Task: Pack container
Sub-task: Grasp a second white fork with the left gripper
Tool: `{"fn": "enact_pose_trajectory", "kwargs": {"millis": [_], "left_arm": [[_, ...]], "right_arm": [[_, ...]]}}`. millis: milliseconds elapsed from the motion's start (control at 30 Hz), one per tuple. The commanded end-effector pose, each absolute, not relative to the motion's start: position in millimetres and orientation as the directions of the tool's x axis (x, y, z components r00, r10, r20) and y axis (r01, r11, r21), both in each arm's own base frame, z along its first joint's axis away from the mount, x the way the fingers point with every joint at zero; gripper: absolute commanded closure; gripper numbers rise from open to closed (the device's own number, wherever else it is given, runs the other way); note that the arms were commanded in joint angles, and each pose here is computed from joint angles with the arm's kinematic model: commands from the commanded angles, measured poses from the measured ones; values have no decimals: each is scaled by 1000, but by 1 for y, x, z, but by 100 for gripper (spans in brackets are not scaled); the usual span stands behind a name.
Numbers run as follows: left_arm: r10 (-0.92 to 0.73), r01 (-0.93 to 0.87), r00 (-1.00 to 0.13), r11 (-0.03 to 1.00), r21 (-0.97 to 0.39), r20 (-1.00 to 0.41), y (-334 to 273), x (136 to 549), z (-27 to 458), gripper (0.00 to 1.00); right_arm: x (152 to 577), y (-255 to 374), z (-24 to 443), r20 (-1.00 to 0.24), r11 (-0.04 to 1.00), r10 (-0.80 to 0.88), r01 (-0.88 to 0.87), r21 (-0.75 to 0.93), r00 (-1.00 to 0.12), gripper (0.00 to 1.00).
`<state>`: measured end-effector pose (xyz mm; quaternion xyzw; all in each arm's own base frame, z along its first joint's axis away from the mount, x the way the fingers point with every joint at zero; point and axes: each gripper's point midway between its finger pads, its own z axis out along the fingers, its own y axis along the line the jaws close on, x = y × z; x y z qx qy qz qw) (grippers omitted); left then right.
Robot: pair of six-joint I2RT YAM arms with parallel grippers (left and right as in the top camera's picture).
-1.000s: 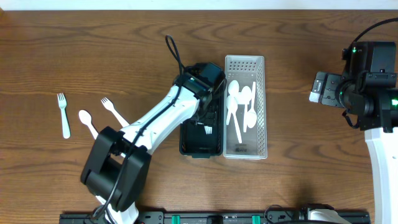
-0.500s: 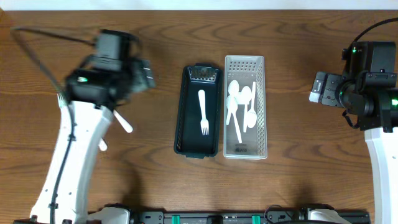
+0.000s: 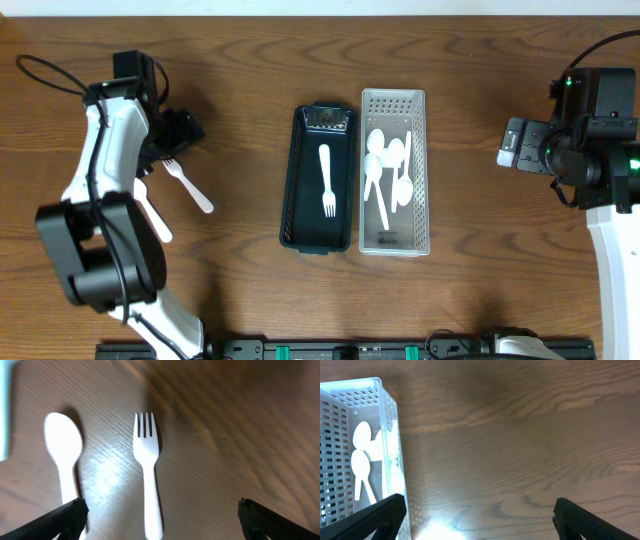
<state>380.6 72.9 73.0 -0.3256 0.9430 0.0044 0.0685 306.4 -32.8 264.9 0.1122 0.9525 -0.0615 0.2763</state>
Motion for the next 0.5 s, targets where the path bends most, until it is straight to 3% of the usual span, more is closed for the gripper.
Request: {"fn": "enact_pose_trajectory", "kwargs": {"millis": [0,467], "left_arm": [[-636,-633,-771,772,-52,-46,70,377,47,2],[-634,-634,-773,773,-15,24,72,378,-1,1]], "right_arm": [[307,-34,261,-529,965,192,258,-54,-826,2],[306,-34,261,-529,966,184,252,-58,-829,2]]}}
